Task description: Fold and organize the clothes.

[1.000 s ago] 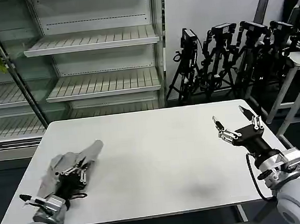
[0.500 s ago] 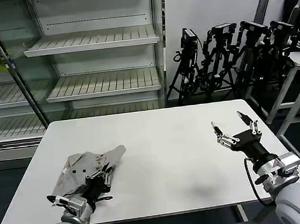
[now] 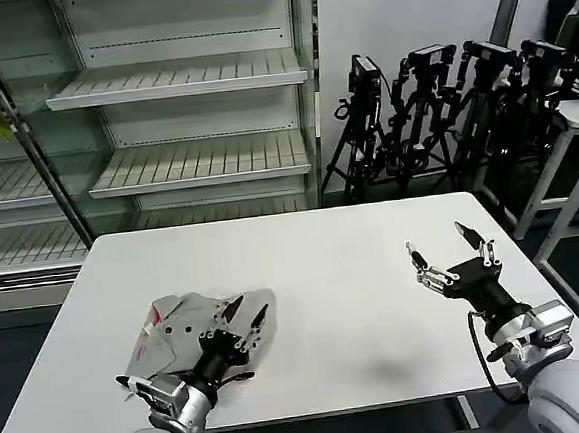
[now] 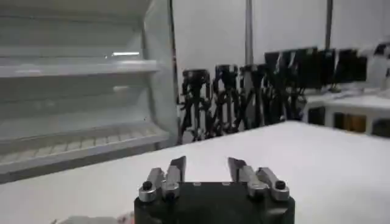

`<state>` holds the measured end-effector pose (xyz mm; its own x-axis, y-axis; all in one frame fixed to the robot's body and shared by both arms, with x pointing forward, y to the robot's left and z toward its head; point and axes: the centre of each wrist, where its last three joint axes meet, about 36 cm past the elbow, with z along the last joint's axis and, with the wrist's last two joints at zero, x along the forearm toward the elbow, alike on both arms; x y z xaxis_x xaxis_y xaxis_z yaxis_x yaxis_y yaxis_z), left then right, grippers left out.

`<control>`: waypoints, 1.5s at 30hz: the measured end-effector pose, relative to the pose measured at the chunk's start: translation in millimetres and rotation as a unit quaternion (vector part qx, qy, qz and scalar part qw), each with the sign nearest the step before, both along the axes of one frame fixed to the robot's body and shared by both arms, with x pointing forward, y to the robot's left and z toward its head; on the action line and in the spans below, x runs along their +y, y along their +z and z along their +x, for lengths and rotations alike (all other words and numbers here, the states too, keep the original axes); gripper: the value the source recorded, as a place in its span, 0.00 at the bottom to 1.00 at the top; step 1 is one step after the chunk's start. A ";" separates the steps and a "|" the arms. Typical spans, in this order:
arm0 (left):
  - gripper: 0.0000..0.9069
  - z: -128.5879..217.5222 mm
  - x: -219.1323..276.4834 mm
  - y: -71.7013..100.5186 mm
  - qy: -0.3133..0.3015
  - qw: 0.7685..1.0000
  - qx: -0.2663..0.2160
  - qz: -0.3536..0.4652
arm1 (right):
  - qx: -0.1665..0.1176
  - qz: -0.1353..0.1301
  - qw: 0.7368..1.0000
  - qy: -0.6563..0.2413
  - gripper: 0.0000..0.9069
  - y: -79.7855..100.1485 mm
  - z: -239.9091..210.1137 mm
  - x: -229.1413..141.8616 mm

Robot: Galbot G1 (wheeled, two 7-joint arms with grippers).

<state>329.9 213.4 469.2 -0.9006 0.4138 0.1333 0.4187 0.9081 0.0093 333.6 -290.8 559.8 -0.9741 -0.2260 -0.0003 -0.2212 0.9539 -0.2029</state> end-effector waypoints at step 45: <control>1.00 -60.7 75.5 47.0 0.153 0.987 -0.048 0.011 | 0.232 0.097 0.948 0.194 1.00 -99.0 8.4 126.8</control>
<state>269.2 289.0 516.2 -0.9919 0.1184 0.0468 0.1209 0.9911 0.0565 342.0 -163.9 460.8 -0.7236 -0.6070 0.3287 -0.5855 0.7919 0.1734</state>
